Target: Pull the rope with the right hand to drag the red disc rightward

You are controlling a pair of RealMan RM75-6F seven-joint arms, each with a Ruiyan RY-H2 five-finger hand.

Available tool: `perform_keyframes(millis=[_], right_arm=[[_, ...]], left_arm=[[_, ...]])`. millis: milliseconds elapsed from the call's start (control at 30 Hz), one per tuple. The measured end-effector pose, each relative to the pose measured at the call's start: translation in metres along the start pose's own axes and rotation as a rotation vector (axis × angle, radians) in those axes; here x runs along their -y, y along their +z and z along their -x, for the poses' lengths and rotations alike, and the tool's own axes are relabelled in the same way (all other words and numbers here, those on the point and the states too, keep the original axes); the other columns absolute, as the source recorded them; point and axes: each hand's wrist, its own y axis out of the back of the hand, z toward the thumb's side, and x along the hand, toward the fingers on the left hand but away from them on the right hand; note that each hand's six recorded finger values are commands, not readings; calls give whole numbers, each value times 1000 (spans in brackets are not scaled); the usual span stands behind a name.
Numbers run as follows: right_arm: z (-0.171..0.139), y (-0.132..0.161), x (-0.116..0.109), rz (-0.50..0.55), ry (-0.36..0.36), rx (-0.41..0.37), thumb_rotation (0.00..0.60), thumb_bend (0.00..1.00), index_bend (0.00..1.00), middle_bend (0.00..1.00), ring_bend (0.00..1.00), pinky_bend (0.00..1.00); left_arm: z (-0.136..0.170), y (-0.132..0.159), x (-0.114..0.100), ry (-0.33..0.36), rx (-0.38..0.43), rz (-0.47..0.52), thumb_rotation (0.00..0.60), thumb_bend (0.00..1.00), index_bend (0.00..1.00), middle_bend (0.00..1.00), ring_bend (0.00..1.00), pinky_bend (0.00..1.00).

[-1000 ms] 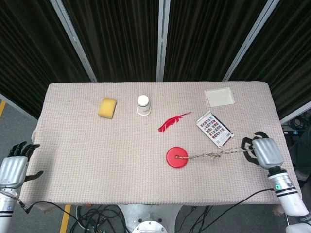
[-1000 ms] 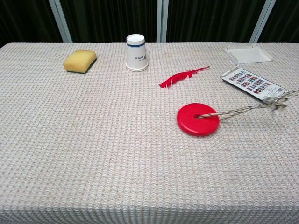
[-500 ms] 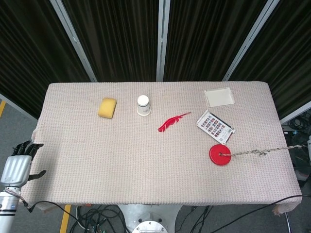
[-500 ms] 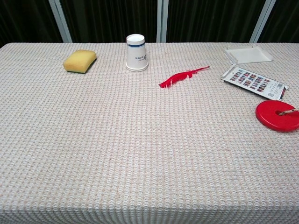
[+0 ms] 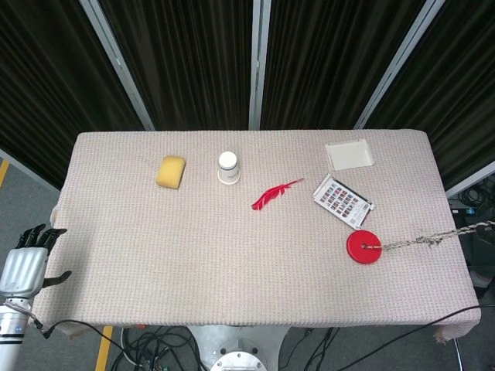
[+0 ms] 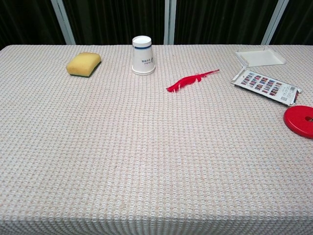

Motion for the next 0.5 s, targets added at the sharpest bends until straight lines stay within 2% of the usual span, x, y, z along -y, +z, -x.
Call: perform_keyframes(millis=[167, 433, 500], right_arm=[[3, 42, 16, 34, 34, -109, 600, 536, 1000, 979, 544, 228], [-4, 150, 37, 142, 49, -363, 600, 537, 1000, 979, 543, 228], [-7, 171, 41, 126, 47, -413, 600, 510, 940, 955, 507, 206]], left_arm=[[0, 0, 1, -2, -1, -3, 600, 1, 200, 217, 105, 145], [2, -4, 4, -9, -11, -3, 600, 1, 200, 217, 105, 145], [2, -5, 5, -10, -14, 0, 600, 1, 200, 217, 104, 145]])
